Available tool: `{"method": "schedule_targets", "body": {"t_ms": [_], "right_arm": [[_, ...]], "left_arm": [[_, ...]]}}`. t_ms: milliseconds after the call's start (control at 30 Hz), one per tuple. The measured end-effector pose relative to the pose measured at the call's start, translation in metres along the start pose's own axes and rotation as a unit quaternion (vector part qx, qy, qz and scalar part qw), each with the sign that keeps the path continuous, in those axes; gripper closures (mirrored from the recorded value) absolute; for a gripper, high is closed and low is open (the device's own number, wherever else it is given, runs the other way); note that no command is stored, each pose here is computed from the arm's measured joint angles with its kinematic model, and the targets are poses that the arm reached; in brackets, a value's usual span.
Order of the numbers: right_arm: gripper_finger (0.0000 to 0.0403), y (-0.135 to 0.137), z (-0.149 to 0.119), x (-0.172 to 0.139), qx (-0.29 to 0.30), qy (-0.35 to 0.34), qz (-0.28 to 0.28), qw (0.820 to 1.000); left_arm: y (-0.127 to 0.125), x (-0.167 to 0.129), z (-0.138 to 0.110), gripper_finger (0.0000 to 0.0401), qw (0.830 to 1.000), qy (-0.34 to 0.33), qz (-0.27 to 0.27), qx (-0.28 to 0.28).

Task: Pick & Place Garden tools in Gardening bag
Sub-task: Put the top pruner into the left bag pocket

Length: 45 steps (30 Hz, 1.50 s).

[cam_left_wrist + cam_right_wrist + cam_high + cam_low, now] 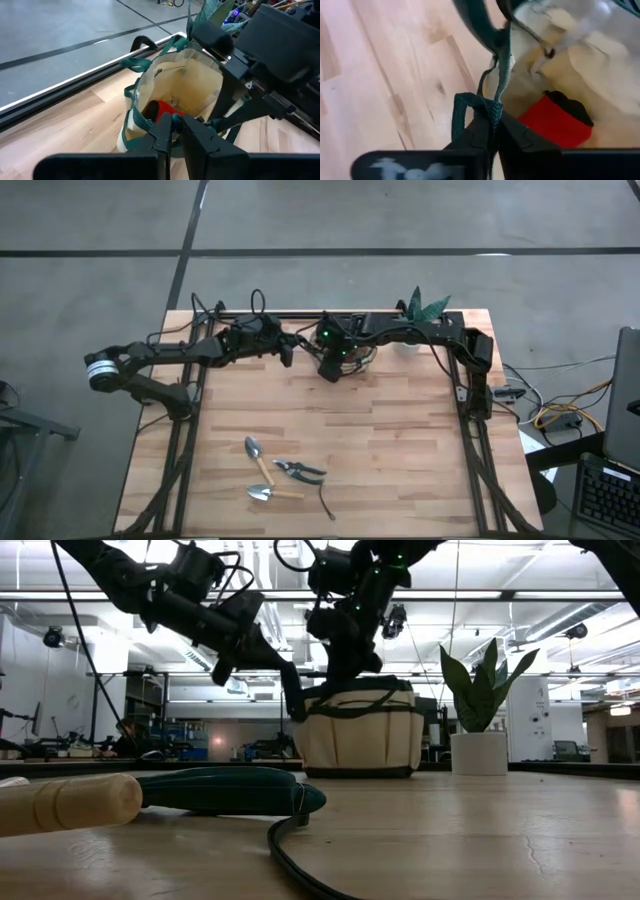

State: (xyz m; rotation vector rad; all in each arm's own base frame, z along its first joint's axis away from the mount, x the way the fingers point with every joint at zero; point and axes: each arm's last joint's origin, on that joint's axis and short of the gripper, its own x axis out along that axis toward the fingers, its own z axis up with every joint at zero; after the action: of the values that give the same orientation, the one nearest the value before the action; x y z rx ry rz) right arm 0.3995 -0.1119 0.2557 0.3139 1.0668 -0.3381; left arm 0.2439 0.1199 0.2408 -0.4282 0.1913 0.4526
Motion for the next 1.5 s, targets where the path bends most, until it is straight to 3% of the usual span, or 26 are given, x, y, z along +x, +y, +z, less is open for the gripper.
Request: {"method": "schedule_targets", "body": {"t_ms": [400, 633, 800, 1033, 1233, 1500], "right_arm": [[0.0394, 0.02, -0.001, -0.025, -0.024, -0.02, 0.037, 0.999], [0.0394, 0.028, -0.004, -0.028, -0.037, -0.02, 0.045, 0.998], [0.0395, 0.04, -0.009, -0.027, -0.069, -0.012, 0.051, 0.996], [0.0395, 0.051, -0.013, -0.027, -0.096, -0.015, 0.031, 0.995], [0.0395, 0.052, -0.013, -0.027, -0.093, -0.018, 0.016, 0.995], [0.0395, 0.056, -0.015, -0.027, -0.104, -0.02, 0.009, 0.994]], "left_arm": [[-0.002, 0.0, 0.006, 0.0371, 1.0, -0.018, 0.0, -0.015], [-0.014, 0.0, 0.01, 0.0371, 0.996, -0.027, -0.084, -0.019], [-0.015, 0.0, 0.002, 0.0371, 0.994, 0.002, -0.109, -0.02], [-0.01, 0.0, -0.012, 0.0371, 0.992, 0.048, -0.094, -0.07], [-0.015, 0.0, -0.008, 0.0371, 0.985, 0.045, -0.123, -0.111], [-0.011, 0.004, -0.019, 0.0371, 0.982, 0.085, -0.112, -0.124]]}}
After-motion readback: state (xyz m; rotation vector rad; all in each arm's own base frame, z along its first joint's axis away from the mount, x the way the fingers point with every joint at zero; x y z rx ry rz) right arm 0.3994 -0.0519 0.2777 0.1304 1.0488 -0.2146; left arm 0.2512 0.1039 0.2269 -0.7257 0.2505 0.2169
